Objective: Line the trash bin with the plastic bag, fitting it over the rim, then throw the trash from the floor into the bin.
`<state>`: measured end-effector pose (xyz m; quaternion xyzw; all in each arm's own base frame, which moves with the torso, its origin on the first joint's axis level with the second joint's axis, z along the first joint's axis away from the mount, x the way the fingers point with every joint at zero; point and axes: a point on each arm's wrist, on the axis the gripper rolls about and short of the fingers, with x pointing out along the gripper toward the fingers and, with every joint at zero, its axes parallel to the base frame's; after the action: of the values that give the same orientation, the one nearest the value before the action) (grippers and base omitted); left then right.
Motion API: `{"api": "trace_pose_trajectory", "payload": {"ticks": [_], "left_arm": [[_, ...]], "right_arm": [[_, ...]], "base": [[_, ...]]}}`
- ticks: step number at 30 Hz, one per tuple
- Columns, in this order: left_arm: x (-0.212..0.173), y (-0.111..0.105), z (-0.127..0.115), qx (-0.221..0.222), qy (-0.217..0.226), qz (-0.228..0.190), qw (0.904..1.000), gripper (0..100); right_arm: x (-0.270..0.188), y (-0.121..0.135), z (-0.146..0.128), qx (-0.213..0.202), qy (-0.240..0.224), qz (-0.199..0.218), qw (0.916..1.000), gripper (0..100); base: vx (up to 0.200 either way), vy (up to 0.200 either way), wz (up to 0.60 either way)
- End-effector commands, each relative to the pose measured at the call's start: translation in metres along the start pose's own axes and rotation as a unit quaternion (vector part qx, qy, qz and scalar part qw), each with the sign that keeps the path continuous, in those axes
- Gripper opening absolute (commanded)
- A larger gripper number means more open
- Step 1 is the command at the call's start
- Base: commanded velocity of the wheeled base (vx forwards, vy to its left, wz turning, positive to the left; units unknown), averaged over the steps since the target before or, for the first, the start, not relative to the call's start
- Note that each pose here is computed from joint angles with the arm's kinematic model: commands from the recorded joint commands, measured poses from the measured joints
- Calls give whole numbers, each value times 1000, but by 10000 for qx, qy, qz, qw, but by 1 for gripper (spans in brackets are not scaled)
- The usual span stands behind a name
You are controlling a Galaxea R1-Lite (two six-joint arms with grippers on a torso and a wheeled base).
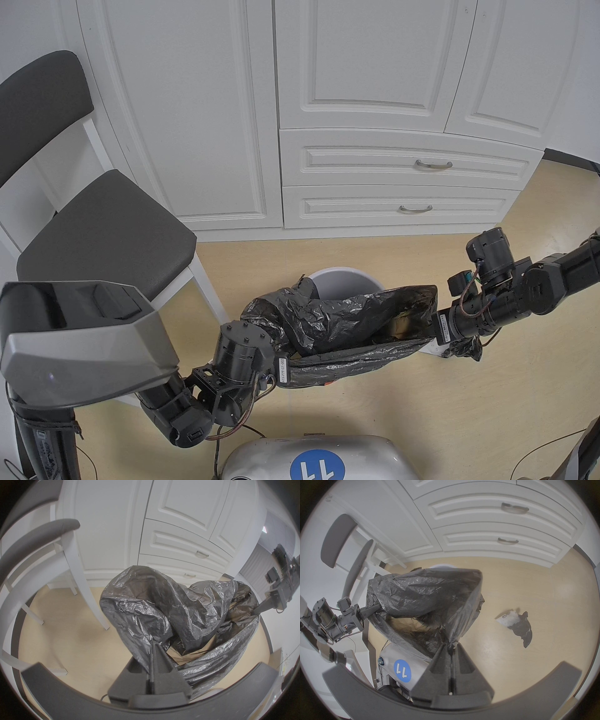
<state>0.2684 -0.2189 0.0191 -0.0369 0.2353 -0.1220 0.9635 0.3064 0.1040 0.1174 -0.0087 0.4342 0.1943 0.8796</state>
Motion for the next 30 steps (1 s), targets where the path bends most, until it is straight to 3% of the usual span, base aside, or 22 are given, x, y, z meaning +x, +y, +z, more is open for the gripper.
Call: {"api": "trace_pose_trajectory", "payload": {"ticks": [1, 10, 18, 24, 30], "left_arm": [[22, -2, -23, 77, 259, 82, 9996, 0], [36, -1, -32, 45, 244, 128, 9996, 0], [46, 4, -42, 105, 300, 259, 9992, 0], [46, 27, -19, 56, 67, 528, 9986, 0], [34, 26, -5, 41, -80, 468, 9989, 0]], "right_arm": [[36, -6, -4, 75, 384, -101, 9992, 0], [72, -12, -7, 313, 238, -275, 9988, 0], [80, -13, -13, 275, 42, -252, 9993, 0], [70, 1, -12, 146, -62, -135, 9998, 0], [64, 5, -15, 59, -158, -155, 9997, 0]], "base": [[0, 0, 0], [0, 0, 0], [0, 0, 0], [0, 0, 0], [0, 0, 0]]}}
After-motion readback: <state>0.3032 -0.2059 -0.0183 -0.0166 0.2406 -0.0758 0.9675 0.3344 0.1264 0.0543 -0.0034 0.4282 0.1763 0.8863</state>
